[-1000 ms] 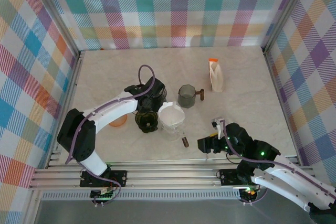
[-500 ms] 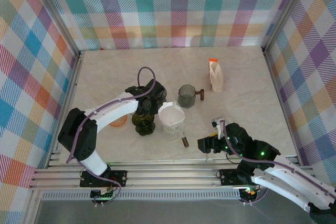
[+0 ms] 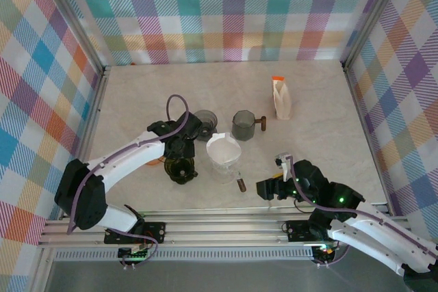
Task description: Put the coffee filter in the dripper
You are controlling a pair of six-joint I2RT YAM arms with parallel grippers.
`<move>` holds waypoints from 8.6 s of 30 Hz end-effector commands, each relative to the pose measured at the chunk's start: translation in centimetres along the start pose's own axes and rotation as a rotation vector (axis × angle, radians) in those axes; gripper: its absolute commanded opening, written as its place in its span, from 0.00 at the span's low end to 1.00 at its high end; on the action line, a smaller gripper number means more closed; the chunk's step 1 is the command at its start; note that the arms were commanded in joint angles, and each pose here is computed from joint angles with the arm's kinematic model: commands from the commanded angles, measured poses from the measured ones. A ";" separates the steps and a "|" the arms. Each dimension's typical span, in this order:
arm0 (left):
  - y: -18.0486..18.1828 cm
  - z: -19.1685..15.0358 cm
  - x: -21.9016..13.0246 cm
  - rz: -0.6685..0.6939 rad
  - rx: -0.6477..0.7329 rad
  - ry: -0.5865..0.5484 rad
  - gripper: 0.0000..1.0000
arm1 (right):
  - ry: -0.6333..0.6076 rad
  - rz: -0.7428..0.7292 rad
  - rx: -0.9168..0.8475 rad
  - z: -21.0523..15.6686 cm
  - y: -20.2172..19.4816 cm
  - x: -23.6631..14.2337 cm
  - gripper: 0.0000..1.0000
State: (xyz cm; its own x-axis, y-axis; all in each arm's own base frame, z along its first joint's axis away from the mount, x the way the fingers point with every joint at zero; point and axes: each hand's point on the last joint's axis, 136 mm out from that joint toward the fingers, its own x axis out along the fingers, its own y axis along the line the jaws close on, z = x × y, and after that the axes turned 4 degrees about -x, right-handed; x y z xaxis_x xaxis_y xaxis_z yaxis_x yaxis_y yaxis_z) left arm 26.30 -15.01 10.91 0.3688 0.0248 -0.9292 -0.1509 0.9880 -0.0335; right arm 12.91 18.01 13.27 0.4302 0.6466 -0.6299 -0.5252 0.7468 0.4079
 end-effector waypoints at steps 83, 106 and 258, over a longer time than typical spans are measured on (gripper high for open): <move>2.2 5.3 -6.1 -0.466 -0.499 -0.104 0.77 | 0.024 0.206 -0.239 -0.9 3.2 6.7 0.58; 6.5 -1.6 -10.2 -0.504 -0.528 -0.159 1.00 | -0.021 0.196 -0.231 0.5 3.3 9.8 0.36; 9.4 -3.0 -6.3 -0.285 -0.442 -0.160 0.82 | -0.023 0.300 -0.312 10.2 10.9 14.1 0.70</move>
State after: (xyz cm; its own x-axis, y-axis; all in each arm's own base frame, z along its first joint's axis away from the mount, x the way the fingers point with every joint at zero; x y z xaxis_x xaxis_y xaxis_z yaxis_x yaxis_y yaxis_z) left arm 18.31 -7.95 15.26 0.5403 -0.2883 -0.7905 -0.3954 0.7423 -0.5410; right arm 20.49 37.85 14.55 0.1715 0.8299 -0.5310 -0.8535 0.3943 0.3407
